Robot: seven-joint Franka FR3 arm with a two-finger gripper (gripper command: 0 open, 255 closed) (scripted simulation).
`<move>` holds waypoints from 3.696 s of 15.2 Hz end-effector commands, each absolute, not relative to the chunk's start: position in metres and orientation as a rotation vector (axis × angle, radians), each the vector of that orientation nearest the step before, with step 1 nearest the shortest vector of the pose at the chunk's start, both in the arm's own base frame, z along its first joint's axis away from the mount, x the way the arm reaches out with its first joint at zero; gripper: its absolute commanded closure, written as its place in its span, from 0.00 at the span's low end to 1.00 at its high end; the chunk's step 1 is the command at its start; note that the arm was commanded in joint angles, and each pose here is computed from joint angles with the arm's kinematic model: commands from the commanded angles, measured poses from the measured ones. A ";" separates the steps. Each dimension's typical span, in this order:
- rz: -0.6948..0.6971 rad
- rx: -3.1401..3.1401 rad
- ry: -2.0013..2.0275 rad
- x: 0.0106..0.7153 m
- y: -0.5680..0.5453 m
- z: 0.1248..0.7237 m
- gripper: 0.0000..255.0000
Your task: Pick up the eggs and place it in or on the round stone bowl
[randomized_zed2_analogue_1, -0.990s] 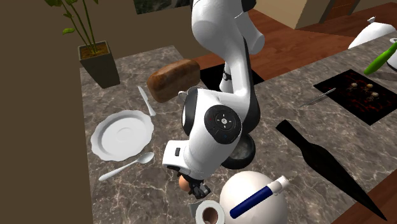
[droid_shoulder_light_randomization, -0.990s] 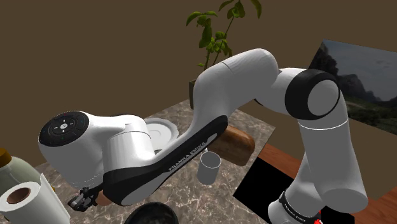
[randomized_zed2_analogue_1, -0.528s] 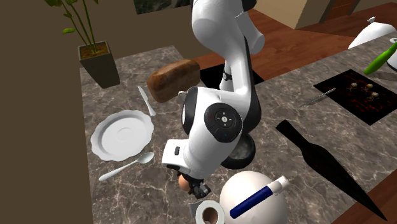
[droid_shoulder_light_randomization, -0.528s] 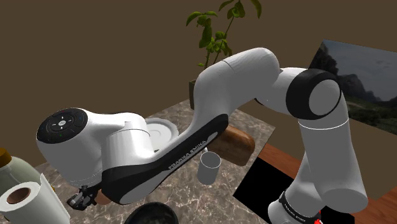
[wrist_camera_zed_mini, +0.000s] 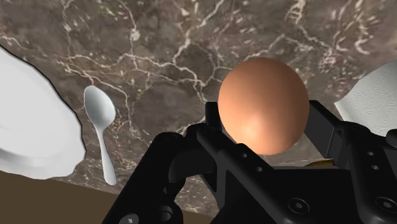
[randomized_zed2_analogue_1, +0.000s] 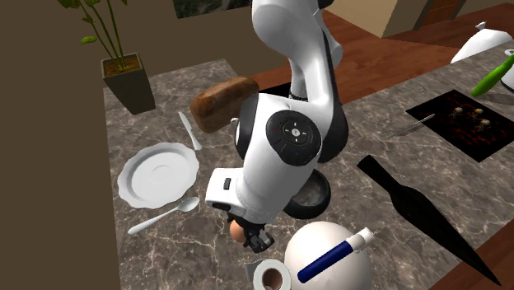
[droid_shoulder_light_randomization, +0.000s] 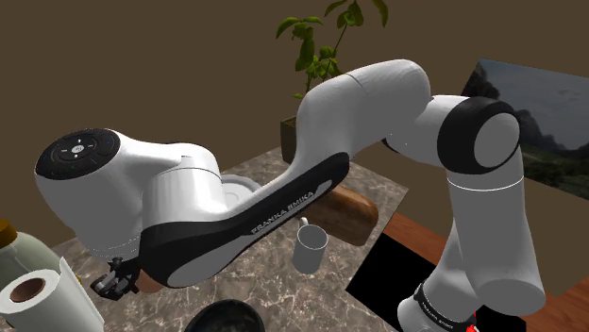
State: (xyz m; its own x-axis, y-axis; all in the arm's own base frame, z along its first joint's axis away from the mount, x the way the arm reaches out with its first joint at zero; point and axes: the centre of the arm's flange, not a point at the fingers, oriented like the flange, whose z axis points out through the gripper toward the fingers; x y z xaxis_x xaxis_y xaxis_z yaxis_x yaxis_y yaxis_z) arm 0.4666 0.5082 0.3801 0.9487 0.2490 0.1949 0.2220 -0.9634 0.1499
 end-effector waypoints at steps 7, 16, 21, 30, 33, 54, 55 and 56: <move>0.322 2.976 0.361 0.467 0.507 0.422 1.00; 0.322 2.976 0.361 0.467 0.507 0.470 1.00; 0.322 2.976 0.361 0.467 0.507 0.496 1.00; 0.322 2.976 0.361 0.376 0.493 0.510 1.00; 0.322 2.976 0.361 0.336 0.487 0.512 1.00; 0.322 2.976 0.361 0.273 0.477 0.434 1.00; 0.322 2.976 0.361 0.273 0.477 0.434 1.00; 0.322 2.976 0.361 0.273 0.477 0.434 1.00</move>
